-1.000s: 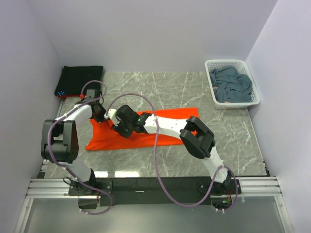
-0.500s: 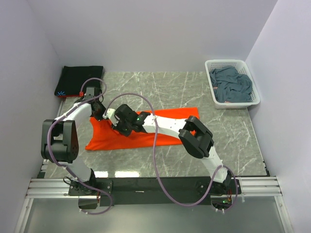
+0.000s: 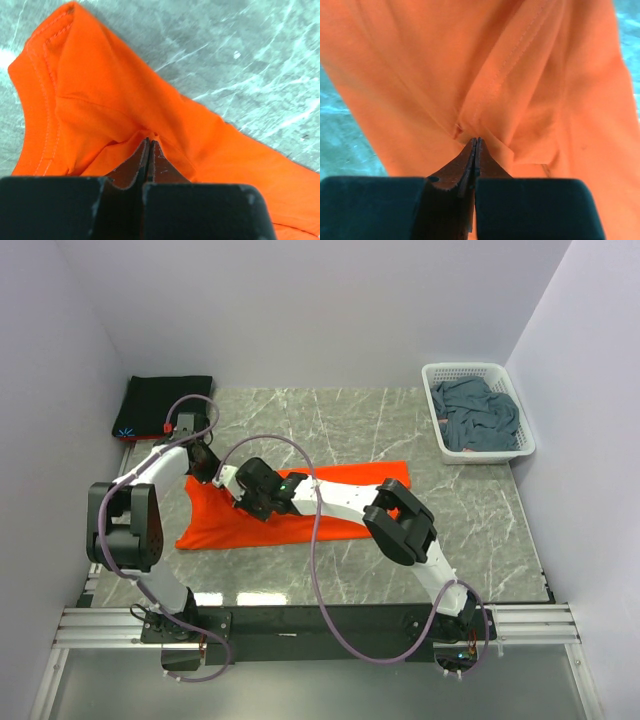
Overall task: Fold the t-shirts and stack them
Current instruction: Fold the tshirt
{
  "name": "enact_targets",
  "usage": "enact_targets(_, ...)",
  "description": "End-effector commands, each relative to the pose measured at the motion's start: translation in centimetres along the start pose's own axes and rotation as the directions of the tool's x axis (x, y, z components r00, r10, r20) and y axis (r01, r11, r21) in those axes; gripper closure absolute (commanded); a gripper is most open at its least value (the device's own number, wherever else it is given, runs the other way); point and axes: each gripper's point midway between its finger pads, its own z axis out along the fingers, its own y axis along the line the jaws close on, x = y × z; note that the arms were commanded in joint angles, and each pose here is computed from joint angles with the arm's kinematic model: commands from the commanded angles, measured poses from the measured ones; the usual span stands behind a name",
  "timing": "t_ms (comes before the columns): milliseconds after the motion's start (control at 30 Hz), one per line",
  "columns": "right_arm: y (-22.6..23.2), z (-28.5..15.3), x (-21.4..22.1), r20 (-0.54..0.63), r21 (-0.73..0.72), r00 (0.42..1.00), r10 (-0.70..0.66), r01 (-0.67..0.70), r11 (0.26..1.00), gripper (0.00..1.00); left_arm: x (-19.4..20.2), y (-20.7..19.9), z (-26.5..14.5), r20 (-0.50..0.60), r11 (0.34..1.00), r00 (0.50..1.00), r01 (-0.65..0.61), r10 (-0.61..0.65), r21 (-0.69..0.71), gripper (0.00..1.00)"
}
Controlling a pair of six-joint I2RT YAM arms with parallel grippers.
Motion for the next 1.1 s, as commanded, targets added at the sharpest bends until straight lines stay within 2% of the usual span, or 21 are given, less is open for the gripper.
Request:
enact_targets(0, -2.1, -2.6, -3.5, 0.1, 0.094, 0.995, -0.022, 0.013, 0.996, 1.0, -2.3, -1.3, -0.6, 0.05, 1.0, 0.999, -0.012, 0.011, 0.024, 0.99)
enact_targets(267, -4.0, -3.2, -3.4, 0.104, 0.152, 0.995, 0.0, -0.016, 0.988, 1.0, -2.3, -1.1, -0.2, 0.045, 1.0, 0.999, -0.004, 0.003, 0.017, 0.99)
enact_targets(433, -5.0, -3.9, -3.1, 0.13, 0.167, 0.988, 0.082, -0.103, 0.981, 1.0, -1.9, -0.9, 0.3, 0.032, 1.0, 0.999, -0.008, 0.007, 0.012, 0.99)
enact_targets(533, -5.6, -5.4, -3.5, 0.176, 0.161, 0.974, 0.143, -0.172, 0.972, 0.93, -1.8, -0.5, 0.6, 0.034, 1.0, 0.999, -0.004, 0.004, -0.002, 0.9)
enact_targets(567, -5.6, -5.8, -3.6, 0.187, 0.156, 0.969, 0.161, -0.192, 0.969, 0.89, -1.8, -0.3, 0.6, 0.037, 1.0, 0.999, -0.003, 0.004, -0.01, 0.84)
enact_targets(600, -6.2, -6.1, -3.0, 0.185, 0.154, 0.964, 0.189, -0.219, 0.964, 0.8, -1.9, -0.1, 0.5, 0.044, 1.0, 0.999, -0.002, 0.002, -0.018, 0.8)
enact_targets(733, -8.0, -9.3, -2.3, 0.22, 0.167, 0.935, 0.278, -0.316, 0.934, 0.71, -3.0, 0.4, -0.6, 0.086, 0.999, 0.996, 0.005, -0.002, -0.043, 0.64)
enact_targets(767, -8.3, -9.5, -0.7, 0.195, 0.18, 0.933, 0.303, -0.337, 0.924, 0.7, -3.4, 0.6, -1.5, 0.108, 0.998, 0.994, 0.006, 0.0, -0.057, 0.52)
enact_targets(800, -8.7, -10.1, -0.1, 0.189, 0.19, 0.93, 0.316, -0.351, 0.917, 0.69, -3.5, 0.9, -2.0, 0.118, 0.998, 0.993, 0.011, -0.003, -0.066, 0.45)
enact_targets(833, -10.1, -11.4, 0.5, 0.211, 0.2, 0.899, 0.385, -0.425, 0.883, 0.69, -3.7, 1.1, -2.6, 0.131, 0.997, 0.991, 0.017, -0.007, -0.076, 0.38)
enact_targets(867, -10.3, -11.6, 2.3, 0.183, 0.208, 0.889, 0.42, -0.452, 0.867, 0.68, -4.1, 1.4, -3.6, 0.162, 0.996, 0.987, 0.035, -0.021, -0.085, 0.28)
enact_targets(933, -11.8, -13.4, 4.6, 0.18, 0.244, 0.843, 0.507, -0.537, 0.807, 0.68, -3.3, 2.6, -4.8, 0.157, 0.991, 0.987, 0.058, -0.039, -0.117, 0.22)
enact_targets(967, -11.6, -13.6, 7.3, 0.137, 0.28, 0.83, 0.541, -0.556, 0.782, 0.68, -2.7, 3.2, -5.6, 0.159, 0.989, 0.985, 0.088, -0.068, -0.12, 0.22)
enact_targets(1033, -11.7, -15.0, 8.8, 0.146, 0.303, 0.793, 0.592, -0.605, 0.736, 0.68, -1.0, 4.2, -6.3, 0.132, 0.986, 0.987, 0.109, -0.091, -0.129, 0.23)
enact_targets(1067, -11.3, -15.2, 11.1, 0.103, 0.325, 0.774, 0.625, -0.62, 0.714, 0.68, 0.3, 5.1, -6.8, 0.124, 0.984, 0.986, 0.13, -0.114, -0.125, 0.25)
